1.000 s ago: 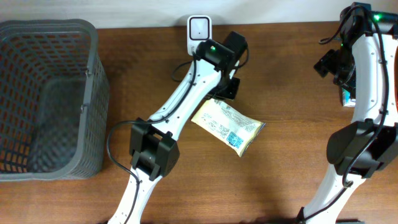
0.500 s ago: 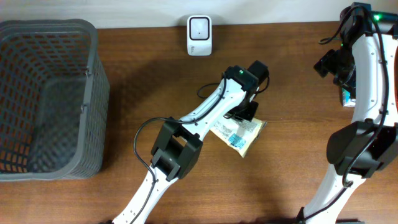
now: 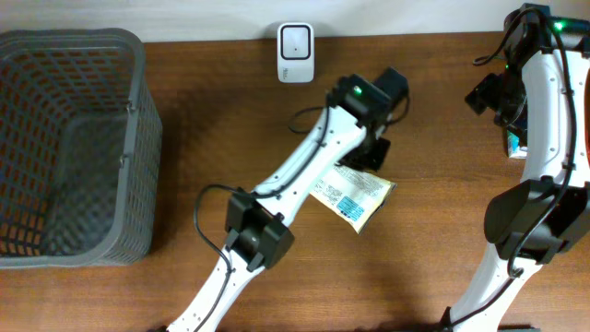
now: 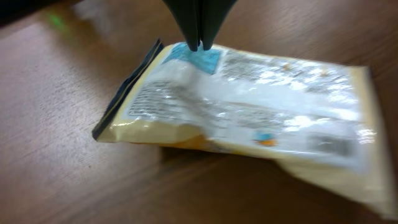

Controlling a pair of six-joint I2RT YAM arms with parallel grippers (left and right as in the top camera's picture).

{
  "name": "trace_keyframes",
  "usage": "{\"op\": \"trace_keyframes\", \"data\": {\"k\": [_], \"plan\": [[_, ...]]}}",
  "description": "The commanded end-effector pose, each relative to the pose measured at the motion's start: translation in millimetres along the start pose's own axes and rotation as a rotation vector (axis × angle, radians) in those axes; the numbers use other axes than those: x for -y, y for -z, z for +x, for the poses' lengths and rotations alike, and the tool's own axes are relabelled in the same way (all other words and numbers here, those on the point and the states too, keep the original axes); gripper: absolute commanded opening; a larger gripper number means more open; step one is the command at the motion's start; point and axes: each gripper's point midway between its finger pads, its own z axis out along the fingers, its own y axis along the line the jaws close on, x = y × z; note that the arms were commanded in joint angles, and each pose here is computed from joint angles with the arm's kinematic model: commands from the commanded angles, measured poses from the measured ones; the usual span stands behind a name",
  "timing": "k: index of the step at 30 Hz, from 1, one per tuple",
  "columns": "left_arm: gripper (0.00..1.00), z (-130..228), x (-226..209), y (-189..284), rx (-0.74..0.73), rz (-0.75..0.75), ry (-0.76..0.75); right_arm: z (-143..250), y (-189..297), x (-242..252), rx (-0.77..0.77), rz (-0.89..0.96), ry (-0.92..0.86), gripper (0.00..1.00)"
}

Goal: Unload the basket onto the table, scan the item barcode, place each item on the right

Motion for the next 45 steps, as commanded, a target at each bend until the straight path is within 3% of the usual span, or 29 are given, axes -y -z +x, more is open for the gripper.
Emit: {"op": "trace_keyframes", "data": {"k": [1, 5, 8, 11, 15, 19, 30, 34, 40, 42, 45], "plan": [[0.0, 12.0, 6.4, -54.4, -0.1, -0.015, -0.004, -0.3, -1.4, 0.3, -0.002, 0.004, 0.004, 0.98], [0.0, 20.4, 3.2, -95.3, -0.167, -0.017, 0.025, -0.3, -1.4, 0.3, -0.002, 0.004, 0.004, 0.99], [0.0, 5.5, 8.1, -103.8, -0.106, 0.005, 0.016, -0.3, -1.4, 0.3, -0.002, 0.004, 0.004, 0.99], [0.0, -6.5, 10.1, -70.3, -0.051, 0.029, 0.021, -0.3, -1.4, 0.3, -0.002, 0.004, 0.004, 0.99], [0.0, -19.7, -2.0, 10.2, 0.065, 0.061, 0.052, -0.3, -1.4, 0.3, -0.002, 0.004, 0.004, 0.99], [0.0, -24.6, -7.8, 31.4, 0.112, 0.072, 0.064, -0.3, -1.4, 0.3, -0.002, 0.004, 0.004, 0.99], [0.0, -17.6, 22.9, -89.2, -0.011, -0.03, -0.023, -0.3, -1.4, 0.3, -0.002, 0.004, 0.004, 0.99], [0.0, -14.9, 11.8, -107.5, -0.028, -0.103, -0.028, -0.3, -1.4, 0.3, -0.002, 0.004, 0.004, 0.99], [0.0, -40.1, -11.2, -31.0, 0.113, -0.07, 0.032, -0.3, -1.4, 0.3, -0.002, 0.004, 0.004, 0.99], [0.04, -50.5, -39.8, 16.2, 0.198, -0.075, 0.088, -0.3, -1.4, 0.3, -0.002, 0.004, 0.004, 0.99], [0.09, -50.6, -85.5, 38.6, 0.215, -0.132, 0.166, -0.3, -1.4, 0.3, -0.002, 0.004, 0.004, 0.99]]}}
